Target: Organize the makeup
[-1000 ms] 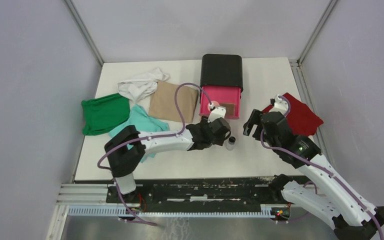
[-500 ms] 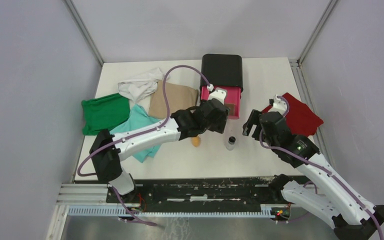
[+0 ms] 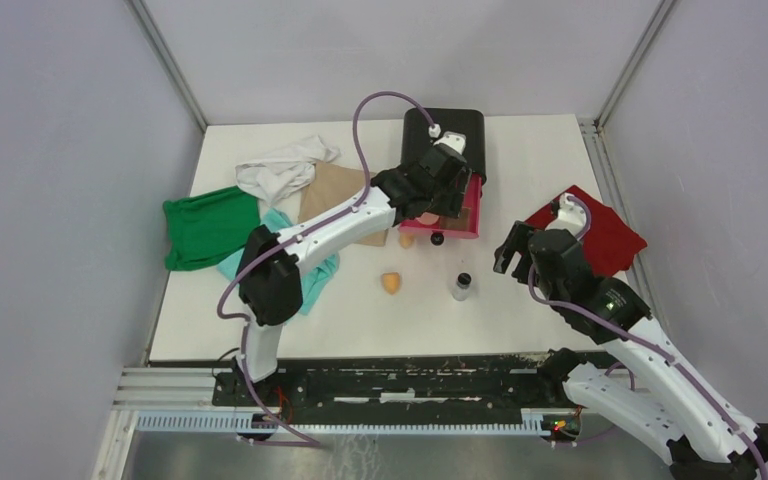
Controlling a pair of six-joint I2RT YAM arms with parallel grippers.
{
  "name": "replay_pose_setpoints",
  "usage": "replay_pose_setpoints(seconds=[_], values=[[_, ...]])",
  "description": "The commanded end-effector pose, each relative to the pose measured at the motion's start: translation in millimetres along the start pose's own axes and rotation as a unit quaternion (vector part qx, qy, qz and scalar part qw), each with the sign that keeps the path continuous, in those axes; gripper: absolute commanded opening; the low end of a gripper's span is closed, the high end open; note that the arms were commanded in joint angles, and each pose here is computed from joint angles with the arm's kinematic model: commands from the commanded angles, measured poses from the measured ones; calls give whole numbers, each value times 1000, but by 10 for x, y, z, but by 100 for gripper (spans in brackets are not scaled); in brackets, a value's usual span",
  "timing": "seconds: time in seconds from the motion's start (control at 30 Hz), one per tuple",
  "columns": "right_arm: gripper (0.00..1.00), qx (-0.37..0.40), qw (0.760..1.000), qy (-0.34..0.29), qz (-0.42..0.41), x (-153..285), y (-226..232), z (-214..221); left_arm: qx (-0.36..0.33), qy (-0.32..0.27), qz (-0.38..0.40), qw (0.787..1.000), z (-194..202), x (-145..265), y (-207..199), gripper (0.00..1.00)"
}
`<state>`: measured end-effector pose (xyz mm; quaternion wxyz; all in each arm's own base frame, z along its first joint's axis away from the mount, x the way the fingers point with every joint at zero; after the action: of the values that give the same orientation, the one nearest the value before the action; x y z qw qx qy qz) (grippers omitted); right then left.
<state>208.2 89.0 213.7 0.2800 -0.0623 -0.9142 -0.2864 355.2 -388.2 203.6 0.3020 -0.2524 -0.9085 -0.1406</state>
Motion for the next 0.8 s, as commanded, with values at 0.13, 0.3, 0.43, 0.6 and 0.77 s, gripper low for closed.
replay_pose_setpoints(seconds=[0.13,0.3,0.43,0.6,0.77], values=[[86,-10,1000,-21,1,53,-1,-103,-10,-3,4,1000,-130,-107,23,65],[86,-10,1000,-21,1,55,-5,-101,-3,-1,-3,1000,-147,-188,85,65],[86,-9,1000,-19,3,49,-11,-86,-2,9,-9,1000,-123,-269,133,66],[86,-10,1000,-17,2,47,-10,-81,-1,19,-19,1000,-72,-365,193,66],[86,-10,1000,-18,2,49,-11,-84,1,16,-27,1000,-97,-405,240,67]])
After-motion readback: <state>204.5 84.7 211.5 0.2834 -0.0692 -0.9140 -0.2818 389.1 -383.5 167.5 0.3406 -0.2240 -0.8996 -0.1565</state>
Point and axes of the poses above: each gripper's point midway between its finger pads, its own x axis back along the fingers, its own y axis along the line the jaws close on, z = x × y, the point moved 1 cm from there along x, back along the fingers, and after that the axes turned 15 degrees about -x, right-handed, at the moved point
